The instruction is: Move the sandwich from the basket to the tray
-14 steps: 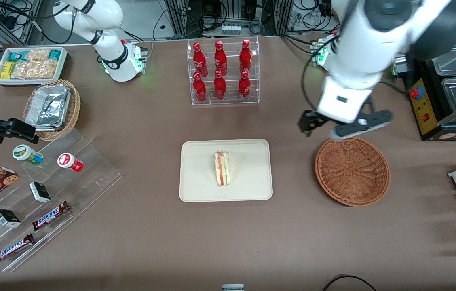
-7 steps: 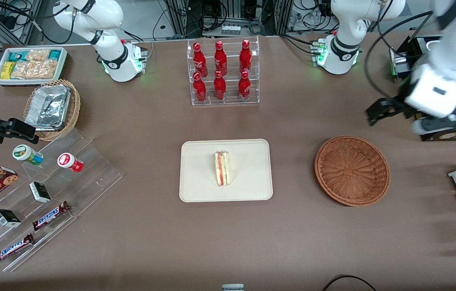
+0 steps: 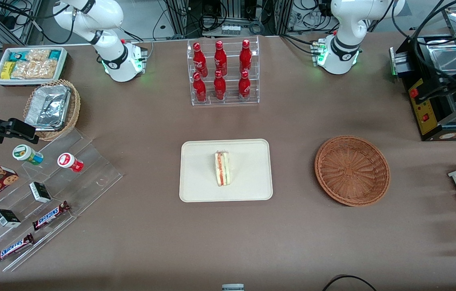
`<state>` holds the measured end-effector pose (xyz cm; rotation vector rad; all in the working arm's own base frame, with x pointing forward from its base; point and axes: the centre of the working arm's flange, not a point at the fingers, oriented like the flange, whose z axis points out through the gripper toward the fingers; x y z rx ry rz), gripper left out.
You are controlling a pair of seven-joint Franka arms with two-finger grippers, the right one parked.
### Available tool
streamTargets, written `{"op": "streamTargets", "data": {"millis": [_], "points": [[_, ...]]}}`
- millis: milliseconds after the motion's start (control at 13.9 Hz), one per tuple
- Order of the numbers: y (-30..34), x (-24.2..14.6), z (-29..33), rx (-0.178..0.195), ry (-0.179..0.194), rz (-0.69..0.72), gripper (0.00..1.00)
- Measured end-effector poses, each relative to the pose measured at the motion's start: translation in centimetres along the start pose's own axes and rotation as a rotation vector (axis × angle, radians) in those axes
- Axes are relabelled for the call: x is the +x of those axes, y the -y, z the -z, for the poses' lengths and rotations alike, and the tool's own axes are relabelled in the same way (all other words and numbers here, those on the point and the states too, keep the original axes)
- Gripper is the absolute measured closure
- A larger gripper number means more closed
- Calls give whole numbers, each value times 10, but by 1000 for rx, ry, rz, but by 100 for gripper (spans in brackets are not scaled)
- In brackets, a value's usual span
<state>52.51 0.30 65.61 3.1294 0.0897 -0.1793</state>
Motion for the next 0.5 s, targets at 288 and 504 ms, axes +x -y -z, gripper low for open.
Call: {"op": "streamTargets", "data": {"millis": [288, 504], "points": [[6, -5, -7, -2, 19, 5, 0], [7, -5, -11, -2, 28, 7, 0]]}}
